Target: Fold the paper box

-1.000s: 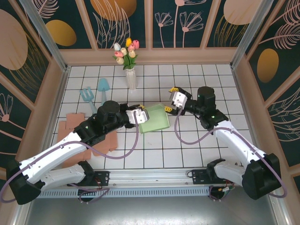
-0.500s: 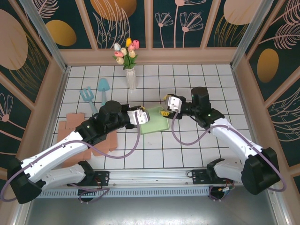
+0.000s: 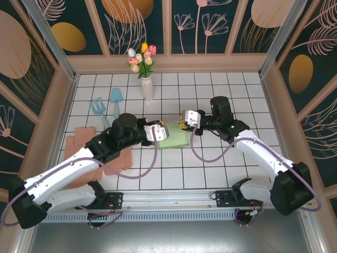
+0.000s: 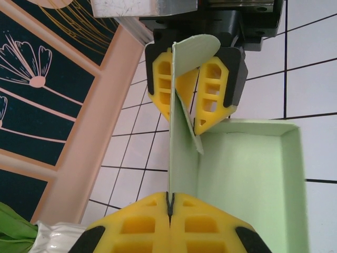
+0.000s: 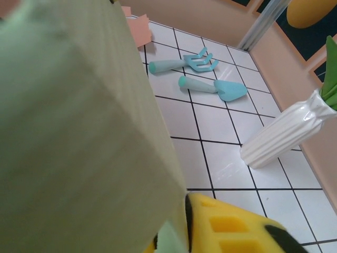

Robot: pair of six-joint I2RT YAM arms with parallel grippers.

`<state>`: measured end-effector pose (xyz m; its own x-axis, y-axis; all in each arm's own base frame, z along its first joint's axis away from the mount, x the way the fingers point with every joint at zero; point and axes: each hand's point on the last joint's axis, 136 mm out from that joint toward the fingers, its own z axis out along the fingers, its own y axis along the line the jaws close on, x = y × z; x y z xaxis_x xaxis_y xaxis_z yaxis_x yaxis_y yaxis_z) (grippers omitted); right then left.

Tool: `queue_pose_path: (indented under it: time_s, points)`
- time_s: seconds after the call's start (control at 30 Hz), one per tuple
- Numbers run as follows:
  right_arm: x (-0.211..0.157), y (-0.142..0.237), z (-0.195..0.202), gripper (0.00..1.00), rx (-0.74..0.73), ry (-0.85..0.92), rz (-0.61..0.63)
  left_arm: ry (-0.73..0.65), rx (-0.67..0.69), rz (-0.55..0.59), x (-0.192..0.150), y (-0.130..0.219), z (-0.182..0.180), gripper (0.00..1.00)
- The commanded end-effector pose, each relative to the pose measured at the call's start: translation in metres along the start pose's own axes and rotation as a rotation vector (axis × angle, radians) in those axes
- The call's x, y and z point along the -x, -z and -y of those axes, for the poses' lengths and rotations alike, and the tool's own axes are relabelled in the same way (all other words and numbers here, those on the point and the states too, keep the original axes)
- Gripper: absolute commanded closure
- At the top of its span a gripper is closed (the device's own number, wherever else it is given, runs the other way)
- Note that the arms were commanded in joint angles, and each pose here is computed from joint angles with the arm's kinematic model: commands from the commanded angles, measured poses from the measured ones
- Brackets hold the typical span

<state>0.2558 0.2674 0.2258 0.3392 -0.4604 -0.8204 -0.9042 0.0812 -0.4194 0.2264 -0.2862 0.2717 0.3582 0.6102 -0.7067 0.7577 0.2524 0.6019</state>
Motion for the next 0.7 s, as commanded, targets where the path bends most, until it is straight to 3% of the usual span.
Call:
queue_pose_path:
  time_s: [0.0, 0.1, 0.23, 0.3, 0.47, 0.57, 0.67]
  points:
    - [0.010, -0.001, -0.007, 0.88, 0.050, 0.011, 0.038, 0.004, 0.007, 0.064, 0.013, 0.002, -0.003, 0.96]
    - [0.005, 0.000, -0.005, 1.00, 0.045, 0.003, 0.030, 0.019, 0.038, 0.085, 0.017, 0.005, -0.009, 0.89]
    - [-0.003, 0.003, 0.005, 1.00, 0.016, -0.028, 0.023, 0.057, 0.122, 0.136, 0.031, 0.010, -0.028, 0.78]
    - [-0.009, 0.005, 0.010, 1.00, -0.004, -0.045, 0.019, 0.108, 0.186, 0.177, 0.041, 0.016, -0.044, 0.66]
    - [-0.027, 0.014, 0.020, 1.00, -0.049, -0.077, 0.011, 0.527, 0.368, 0.442, 0.067, 0.057, -0.086, 0.55]
    - [-0.033, 0.020, 0.027, 1.00, -0.068, -0.080, -0.001, 0.792, 0.548, 0.423, 0.026, 0.068, -0.101, 0.48]
    - [-0.038, 0.026, 0.034, 1.00, -0.089, -0.074, 0.005, 1.026, 0.775, 0.285, -0.036, 0.073, -0.109, 0.44]
